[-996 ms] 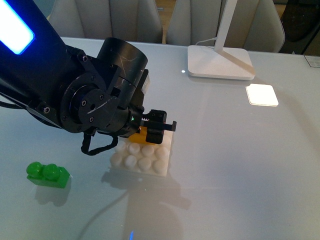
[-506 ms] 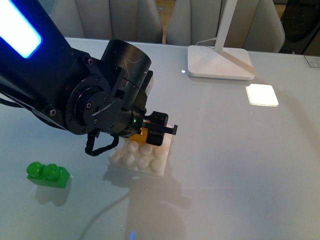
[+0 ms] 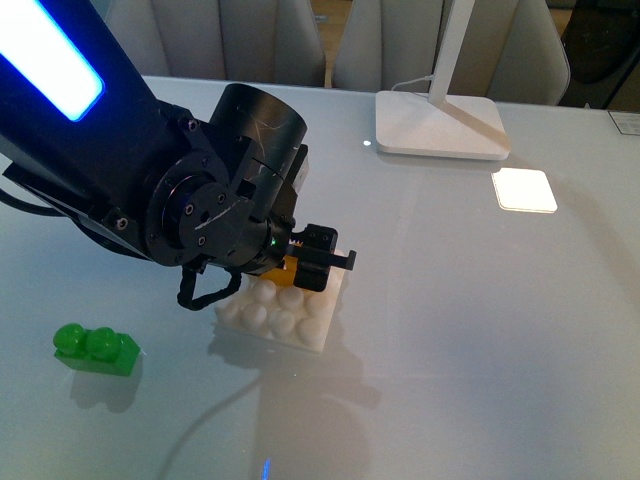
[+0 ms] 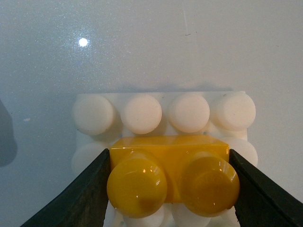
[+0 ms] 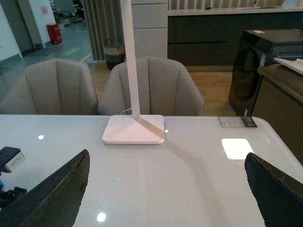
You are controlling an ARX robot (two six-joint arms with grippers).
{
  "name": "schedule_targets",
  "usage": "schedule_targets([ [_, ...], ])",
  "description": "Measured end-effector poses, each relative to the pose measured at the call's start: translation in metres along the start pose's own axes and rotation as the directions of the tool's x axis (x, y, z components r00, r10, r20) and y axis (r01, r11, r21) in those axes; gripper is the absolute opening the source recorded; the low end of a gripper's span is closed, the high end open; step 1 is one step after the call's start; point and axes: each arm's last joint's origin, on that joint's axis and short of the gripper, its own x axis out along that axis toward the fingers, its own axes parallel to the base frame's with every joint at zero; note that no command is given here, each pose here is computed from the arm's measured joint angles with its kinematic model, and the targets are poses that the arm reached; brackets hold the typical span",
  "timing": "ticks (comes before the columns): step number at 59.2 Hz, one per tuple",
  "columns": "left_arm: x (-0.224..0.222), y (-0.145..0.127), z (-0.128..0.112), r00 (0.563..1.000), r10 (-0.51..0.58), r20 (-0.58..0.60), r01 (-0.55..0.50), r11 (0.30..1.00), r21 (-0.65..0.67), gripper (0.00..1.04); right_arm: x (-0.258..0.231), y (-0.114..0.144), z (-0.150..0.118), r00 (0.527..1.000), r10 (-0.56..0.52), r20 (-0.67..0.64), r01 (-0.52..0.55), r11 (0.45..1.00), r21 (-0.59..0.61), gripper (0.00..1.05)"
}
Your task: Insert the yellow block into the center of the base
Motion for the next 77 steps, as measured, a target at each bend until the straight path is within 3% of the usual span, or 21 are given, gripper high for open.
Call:
schedule_targets([
  [77,0.007,0.0009,-0.0053,0.999,0.031,-0.012,-0.032,0.999,-0.032,0.61,0.0,0.0,0.0,1.0,0.0,0.0,0.0,1.0,0.0,0.96],
])
